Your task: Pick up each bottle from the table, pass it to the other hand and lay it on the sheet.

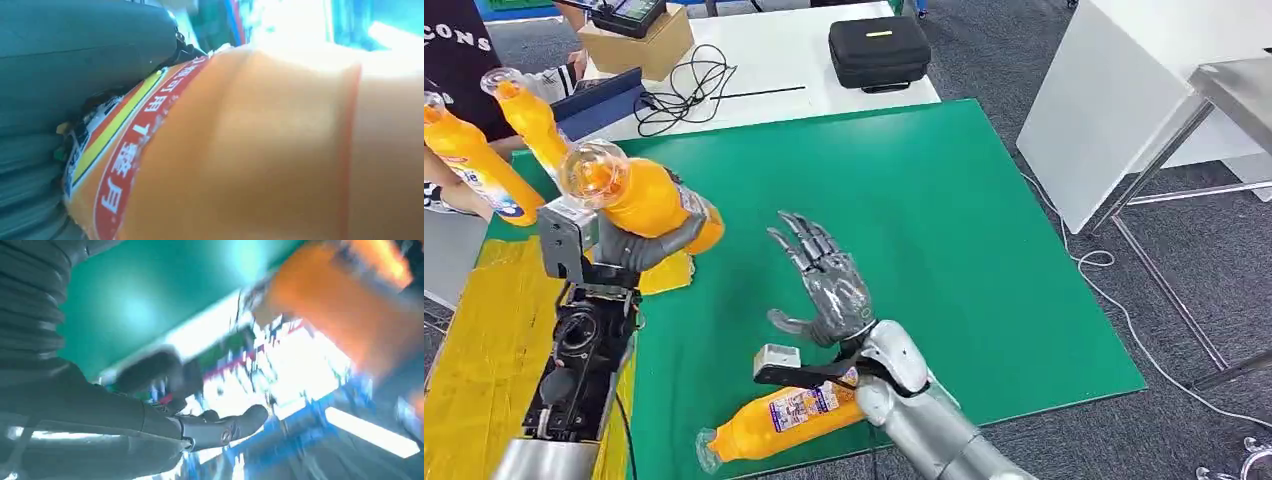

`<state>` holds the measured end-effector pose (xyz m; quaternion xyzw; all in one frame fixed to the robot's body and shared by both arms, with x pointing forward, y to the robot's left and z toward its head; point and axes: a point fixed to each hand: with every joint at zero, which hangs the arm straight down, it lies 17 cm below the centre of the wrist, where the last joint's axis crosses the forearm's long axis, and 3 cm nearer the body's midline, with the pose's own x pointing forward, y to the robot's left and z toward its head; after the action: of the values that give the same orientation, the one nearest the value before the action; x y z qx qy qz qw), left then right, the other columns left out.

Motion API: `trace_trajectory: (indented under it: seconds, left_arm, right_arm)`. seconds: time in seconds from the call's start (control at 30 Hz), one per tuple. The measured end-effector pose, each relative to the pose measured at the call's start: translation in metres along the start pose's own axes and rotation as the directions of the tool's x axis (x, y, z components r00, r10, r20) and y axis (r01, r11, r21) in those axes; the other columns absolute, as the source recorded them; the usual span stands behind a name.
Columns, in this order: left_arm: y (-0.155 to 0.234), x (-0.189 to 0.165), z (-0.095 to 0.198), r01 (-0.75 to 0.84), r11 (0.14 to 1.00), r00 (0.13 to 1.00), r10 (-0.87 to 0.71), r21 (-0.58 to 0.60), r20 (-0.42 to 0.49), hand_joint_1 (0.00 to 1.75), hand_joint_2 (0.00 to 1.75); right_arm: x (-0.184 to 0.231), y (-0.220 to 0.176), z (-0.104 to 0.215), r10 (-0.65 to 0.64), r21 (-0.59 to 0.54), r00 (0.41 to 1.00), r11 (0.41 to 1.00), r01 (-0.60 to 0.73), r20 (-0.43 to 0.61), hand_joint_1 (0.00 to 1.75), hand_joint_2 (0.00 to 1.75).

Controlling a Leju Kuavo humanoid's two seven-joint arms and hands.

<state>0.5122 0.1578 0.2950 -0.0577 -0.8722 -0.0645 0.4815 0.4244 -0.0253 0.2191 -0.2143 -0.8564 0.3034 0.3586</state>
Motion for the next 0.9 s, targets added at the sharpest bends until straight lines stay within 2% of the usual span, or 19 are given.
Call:
trace_trajectory:
  seconds: [0.07, 0.13, 0.23, 0.27, 0.37, 0.4, 0.43, 0.47, 0.5, 0.63, 0.77, 0.9]
  left_arm:
    - [0.020, 0.000, -0.002, 0.259, 0.964, 0.965, -0.261, 0.052, 0.017, 1.75, 1.75]
    - [0.038, 0.005, -0.002, 0.529, 0.842, 0.844, -0.535, 0.106, 0.037, 1.75, 1.75]
    - [0.049, 0.007, -0.003, 0.669, 0.732, 0.735, -0.677, 0.125, 0.029, 1.75, 1.75]
    - [0.052, 0.005, -0.004, 0.742, 0.660, 0.662, -0.749, 0.117, 0.020, 1.75, 1.75]
    - [0.055, -0.017, -0.010, 0.947, 0.320, 0.320, -0.947, -0.001, 0.004, 1.75, 1.75]
    - [0.057, -0.034, -0.011, 0.979, 0.187, 0.189, -0.982, -0.077, 0.007, 1.75, 1.75]
    - [0.058, -0.049, -0.012, 0.986, 0.089, 0.093, -0.995, -0.139, 0.022, 1.75, 1.75]
    - [0.058, -0.060, -0.012, 0.984, 0.034, 0.041, -0.998, -0.175, 0.037, 1.75, 1.75]
    - [0.059, -0.072, -0.011, 0.978, -0.005, 0.005, -0.999, -0.209, 0.050, 1.75, 1.75]
    - [0.060, -0.093, -0.012, 0.958, -0.064, -0.044, -0.996, -0.279, 0.077, 1.75, 1.75]
    - [0.074, -0.142, 0.002, 0.871, -0.126, -0.085, -0.991, -0.475, 0.105, 1.75, 1.75]
    - [0.090, -0.171, 0.017, 0.804, -0.156, -0.103, -0.987, -0.574, 0.124, 1.75, 1.75]
  right_arm:
    - [-0.009, -0.029, 0.003, 0.024, -0.064, 1.000, 0.998, -0.024, -0.011, 0.00, 1.75]
    - [-0.017, -0.059, 0.010, 0.045, -0.124, 0.999, 0.991, -0.048, -0.027, 0.00, 1.75]
    - [-0.022, -0.085, 0.016, 0.066, -0.174, 0.997, 0.982, -0.071, -0.036, 0.00, 1.75]
    - [-0.023, -0.091, 0.019, 0.069, -0.188, 0.997, 0.979, -0.075, -0.039, 0.00, 1.75]
    - [-0.027, -0.107, 0.028, 0.078, -0.213, 0.995, 0.973, -0.088, -0.058, 0.00, 1.75]
    - [-0.028, -0.111, 0.030, 0.081, -0.214, 0.995, 0.972, -0.093, -0.062, 0.00, 1.75]
    - [-0.028, -0.112, 0.032, 0.084, -0.214, 0.994, 0.972, -0.096, -0.065, 0.00, 1.75]
    - [-0.029, -0.114, 0.033, 0.084, -0.214, 0.994, 0.972, -0.097, -0.067, 0.00, 1.75]
    - [-0.029, -0.116, 0.033, 0.085, -0.217, 0.994, 0.971, -0.099, -0.070, 0.00, 1.75]
    - [-0.032, -0.121, 0.036, 0.088, -0.221, 0.993, 0.970, -0.104, -0.078, 0.00, 1.75]
    - [-0.035, -0.121, 0.037, 0.084, -0.215, 0.993, 0.971, -0.100, -0.082, 0.00, 1.75]
    - [-0.037, -0.122, 0.038, 0.083, -0.216, 0.993, 0.971, -0.100, -0.086, 0.00, 1.75]
